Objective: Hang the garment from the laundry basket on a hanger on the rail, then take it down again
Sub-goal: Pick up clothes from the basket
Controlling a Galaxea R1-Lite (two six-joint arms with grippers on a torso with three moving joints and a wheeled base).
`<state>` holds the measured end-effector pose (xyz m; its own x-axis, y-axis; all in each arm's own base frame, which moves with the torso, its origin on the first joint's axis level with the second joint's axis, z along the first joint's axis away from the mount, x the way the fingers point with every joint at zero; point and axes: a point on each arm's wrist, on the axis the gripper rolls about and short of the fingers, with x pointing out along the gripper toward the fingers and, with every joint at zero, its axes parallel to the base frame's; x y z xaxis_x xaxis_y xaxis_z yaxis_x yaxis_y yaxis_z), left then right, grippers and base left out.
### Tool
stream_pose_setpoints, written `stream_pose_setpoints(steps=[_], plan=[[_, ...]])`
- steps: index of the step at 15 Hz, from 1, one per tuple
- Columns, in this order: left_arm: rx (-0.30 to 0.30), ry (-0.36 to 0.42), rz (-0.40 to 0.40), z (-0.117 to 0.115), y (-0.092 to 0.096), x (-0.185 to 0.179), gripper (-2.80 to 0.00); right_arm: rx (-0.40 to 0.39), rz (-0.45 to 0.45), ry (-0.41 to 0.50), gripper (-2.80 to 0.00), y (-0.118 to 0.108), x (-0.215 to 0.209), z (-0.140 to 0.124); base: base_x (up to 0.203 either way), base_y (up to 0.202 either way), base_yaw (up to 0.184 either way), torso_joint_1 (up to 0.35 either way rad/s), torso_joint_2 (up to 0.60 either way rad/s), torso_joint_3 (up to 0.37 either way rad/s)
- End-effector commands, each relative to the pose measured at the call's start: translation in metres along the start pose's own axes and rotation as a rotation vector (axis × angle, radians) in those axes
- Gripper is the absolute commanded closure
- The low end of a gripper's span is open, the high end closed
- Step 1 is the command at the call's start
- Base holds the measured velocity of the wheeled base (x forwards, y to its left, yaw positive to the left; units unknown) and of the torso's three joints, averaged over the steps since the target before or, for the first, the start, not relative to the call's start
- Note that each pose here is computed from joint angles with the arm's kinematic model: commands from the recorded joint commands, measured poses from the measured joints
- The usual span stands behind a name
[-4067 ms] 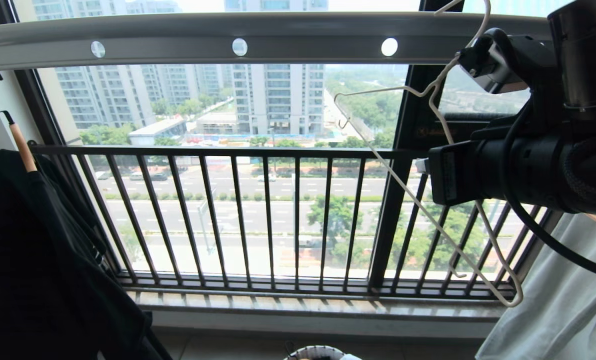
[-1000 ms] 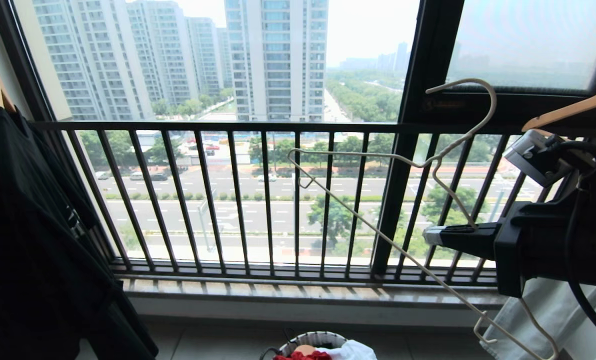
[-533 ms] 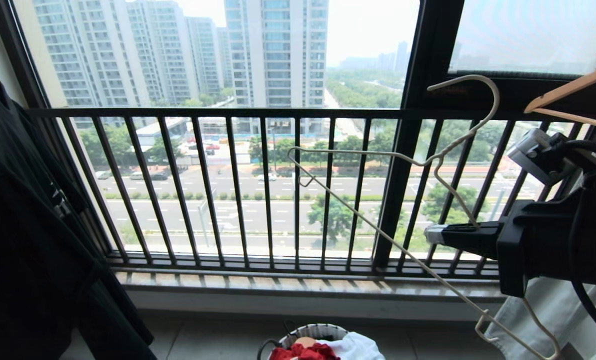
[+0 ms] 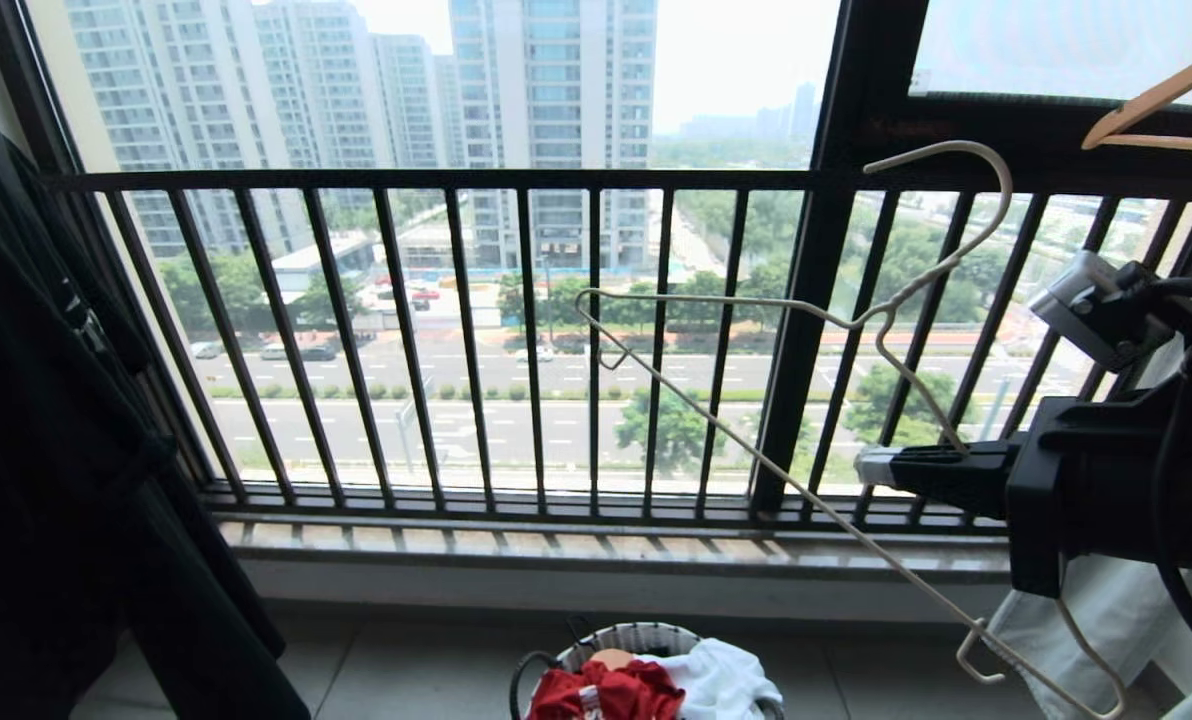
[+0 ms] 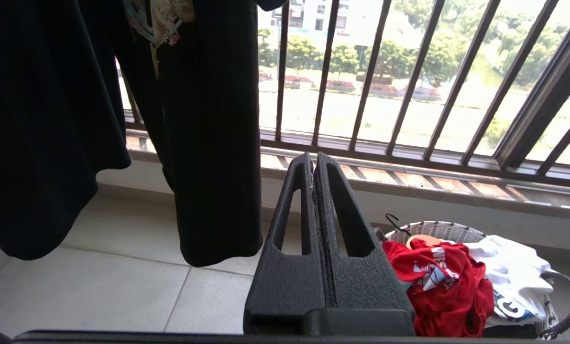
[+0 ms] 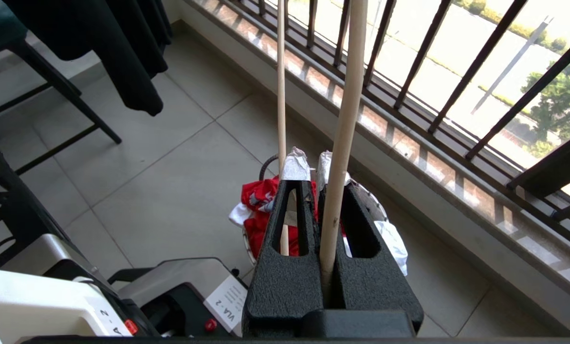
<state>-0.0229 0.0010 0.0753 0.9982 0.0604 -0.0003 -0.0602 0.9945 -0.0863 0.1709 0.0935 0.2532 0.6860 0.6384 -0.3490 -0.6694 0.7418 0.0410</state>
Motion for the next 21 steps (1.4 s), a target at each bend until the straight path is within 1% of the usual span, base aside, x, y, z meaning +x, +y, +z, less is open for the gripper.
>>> stream_pose_setpoints(steps=[1,10,18,19,21], plan=[[-0.001,0.001,0.001,0.0000,0.0000,0.0001,0.00,-0.003,0.001,-0.009,0.00,0.0007,-0.0025,0.0009,0.000,0.000,0.000,-0.193,0.51,0.303],[-0.001,0.001,0.001,0.0000,0.0000,0.0001,0.00,-0.007,0.003,-0.009,0.00,0.0009,-0.0024,0.0009,0.000,0.000,0.000,-0.169,0.49,0.311],[-0.001,0.001,0.001,0.0000,0.0000,0.0001,0.00,-0.019,0.001,-0.004,0.00,0.0008,-0.0025,-0.0007,0.000,0.000,0.000,-0.096,0.45,0.348],[-0.001,0.001,0.001,0.0000,0.0000,0.0001,0.00,-0.019,0.002,-0.004,0.00,0.0009,-0.0024,-0.0007,0.000,0.000,0.000,0.006,0.29,0.241],[-0.001,0.001,0.001,0.0000,0.0000,0.0001,0.00,-0.020,0.002,-0.006,0.00,0.0011,-0.0029,-0.0006,0.000,0.000,0.000,0.003,0.02,-0.001]])
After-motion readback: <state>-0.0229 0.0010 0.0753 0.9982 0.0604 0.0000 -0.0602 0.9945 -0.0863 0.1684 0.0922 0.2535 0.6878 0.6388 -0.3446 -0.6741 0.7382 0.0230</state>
